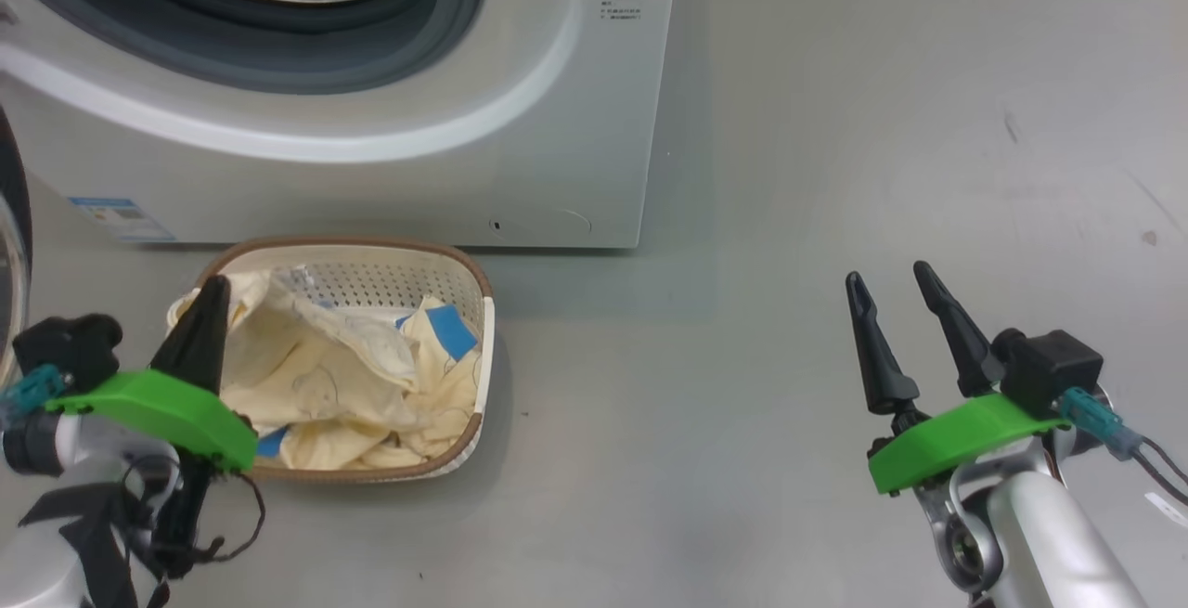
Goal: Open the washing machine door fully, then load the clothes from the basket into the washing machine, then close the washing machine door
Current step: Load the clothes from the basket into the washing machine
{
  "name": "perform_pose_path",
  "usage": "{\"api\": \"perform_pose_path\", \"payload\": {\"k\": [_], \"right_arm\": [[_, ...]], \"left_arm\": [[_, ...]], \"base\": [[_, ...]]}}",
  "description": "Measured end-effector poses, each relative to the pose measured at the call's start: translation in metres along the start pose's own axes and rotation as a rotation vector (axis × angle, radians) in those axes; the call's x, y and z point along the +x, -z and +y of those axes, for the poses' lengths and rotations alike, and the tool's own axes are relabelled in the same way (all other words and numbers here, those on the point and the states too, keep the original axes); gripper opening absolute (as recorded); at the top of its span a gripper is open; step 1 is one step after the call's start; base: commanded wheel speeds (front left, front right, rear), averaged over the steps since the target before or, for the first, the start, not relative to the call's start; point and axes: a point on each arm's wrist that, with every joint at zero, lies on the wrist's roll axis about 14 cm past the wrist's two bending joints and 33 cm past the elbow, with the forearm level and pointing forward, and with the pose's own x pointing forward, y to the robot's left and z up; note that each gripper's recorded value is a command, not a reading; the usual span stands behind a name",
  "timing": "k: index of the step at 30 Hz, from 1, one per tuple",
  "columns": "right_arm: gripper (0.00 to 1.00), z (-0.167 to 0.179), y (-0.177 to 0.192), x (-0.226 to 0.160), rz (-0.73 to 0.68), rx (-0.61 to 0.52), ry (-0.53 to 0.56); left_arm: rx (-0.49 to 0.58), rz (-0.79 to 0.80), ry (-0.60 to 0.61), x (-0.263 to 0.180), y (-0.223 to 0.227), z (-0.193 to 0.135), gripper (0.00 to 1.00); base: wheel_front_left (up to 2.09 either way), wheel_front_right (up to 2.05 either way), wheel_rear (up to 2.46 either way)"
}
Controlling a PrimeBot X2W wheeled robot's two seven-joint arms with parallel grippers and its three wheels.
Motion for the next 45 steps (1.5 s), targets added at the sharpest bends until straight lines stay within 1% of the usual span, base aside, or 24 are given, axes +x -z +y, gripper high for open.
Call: {"api": "perform_pose_path", "payload": {"k": [11, 18, 30, 37, 45], "right_arm": [[1.00, 0.001, -0.013, -0.024, -0.031, 0.003, 0.015], [1.00, 0.006, -0.021, -0.030, -0.052, 0.010, 0.007], [1.00, 0.004, -0.014, -0.029, -0.034, 0.022, 0.012], [1.00, -0.002, -0.006, -0.027, -0.012, 0.027, 0.027], [1.00, -0.003, -0.007, -0.028, -0.016, 0.026, 0.032]], "left_arm": [[-0.040, -0.122, -0.039, -0.047, -0.015, -0.008, 0.00], [-0.065, -0.160, -0.064, -0.069, -0.013, -0.012, 0.00], [-0.076, -0.205, -0.087, -0.070, -0.021, -0.009, 0.00], [-0.079, -0.182, -0.092, -0.063, -0.012, -0.008, 0.00], [-0.082, -0.178, -0.086, -0.062, -0.010, -0.011, 0.00]], "base": [[0.00, 0.00, 0.00], [0.00, 0.00, 0.00], [0.00, 0.00, 0.00], [0.00, 0.00, 0.00], [0.00, 0.00, 0.00]]}}
